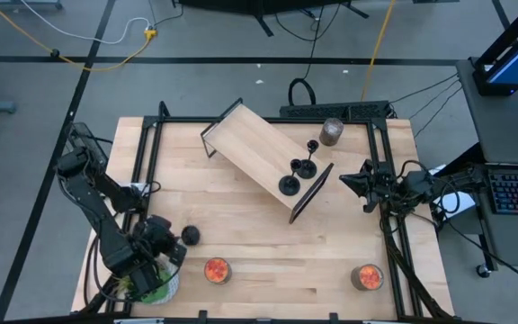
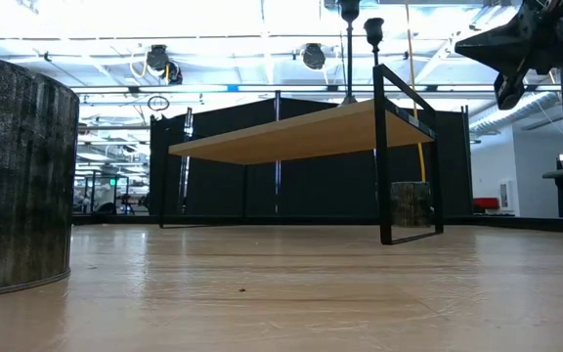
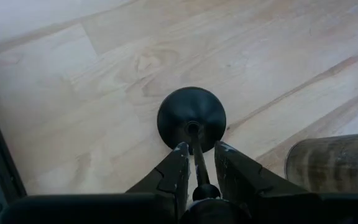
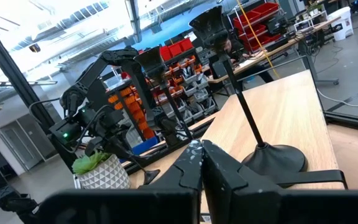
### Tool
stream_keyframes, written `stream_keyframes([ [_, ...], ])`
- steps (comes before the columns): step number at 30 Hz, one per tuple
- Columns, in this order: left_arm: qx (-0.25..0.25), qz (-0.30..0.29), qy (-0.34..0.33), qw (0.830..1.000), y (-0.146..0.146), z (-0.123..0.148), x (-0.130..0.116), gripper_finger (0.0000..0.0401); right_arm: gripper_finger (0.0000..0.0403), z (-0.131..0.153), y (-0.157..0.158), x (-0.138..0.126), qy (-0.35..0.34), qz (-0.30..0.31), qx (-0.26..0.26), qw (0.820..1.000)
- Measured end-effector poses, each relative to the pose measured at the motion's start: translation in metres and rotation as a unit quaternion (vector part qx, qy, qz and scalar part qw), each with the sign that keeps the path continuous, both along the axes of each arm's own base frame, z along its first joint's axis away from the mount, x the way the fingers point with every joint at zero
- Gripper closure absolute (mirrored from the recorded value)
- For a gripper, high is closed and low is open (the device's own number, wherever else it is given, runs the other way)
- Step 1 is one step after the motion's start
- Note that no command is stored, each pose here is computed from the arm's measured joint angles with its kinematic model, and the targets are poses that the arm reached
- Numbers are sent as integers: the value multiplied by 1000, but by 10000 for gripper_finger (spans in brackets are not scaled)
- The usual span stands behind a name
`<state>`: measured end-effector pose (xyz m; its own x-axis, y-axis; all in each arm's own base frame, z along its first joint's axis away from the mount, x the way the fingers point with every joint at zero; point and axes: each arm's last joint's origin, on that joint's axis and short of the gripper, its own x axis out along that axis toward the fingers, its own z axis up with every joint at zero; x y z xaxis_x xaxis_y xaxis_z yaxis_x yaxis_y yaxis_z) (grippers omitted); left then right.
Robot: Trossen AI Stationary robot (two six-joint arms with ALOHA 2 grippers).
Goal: Pick & Place candle stick holders
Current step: Put the black candle holder on the shelf
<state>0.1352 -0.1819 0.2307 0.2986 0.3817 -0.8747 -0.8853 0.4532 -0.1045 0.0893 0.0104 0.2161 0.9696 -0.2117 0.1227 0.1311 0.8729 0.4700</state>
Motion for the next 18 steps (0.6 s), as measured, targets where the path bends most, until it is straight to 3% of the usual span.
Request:
stream_keyframes([
  [10, 1, 1, -3, 1000, 0, 0, 0, 300, 403, 1, 0, 0, -5, 0, 1, 1000],
  [18, -3, -9, -48, 999, 10, 15, -2, 327, 403, 1, 0, 0, -7, 0, 0, 1000],
])
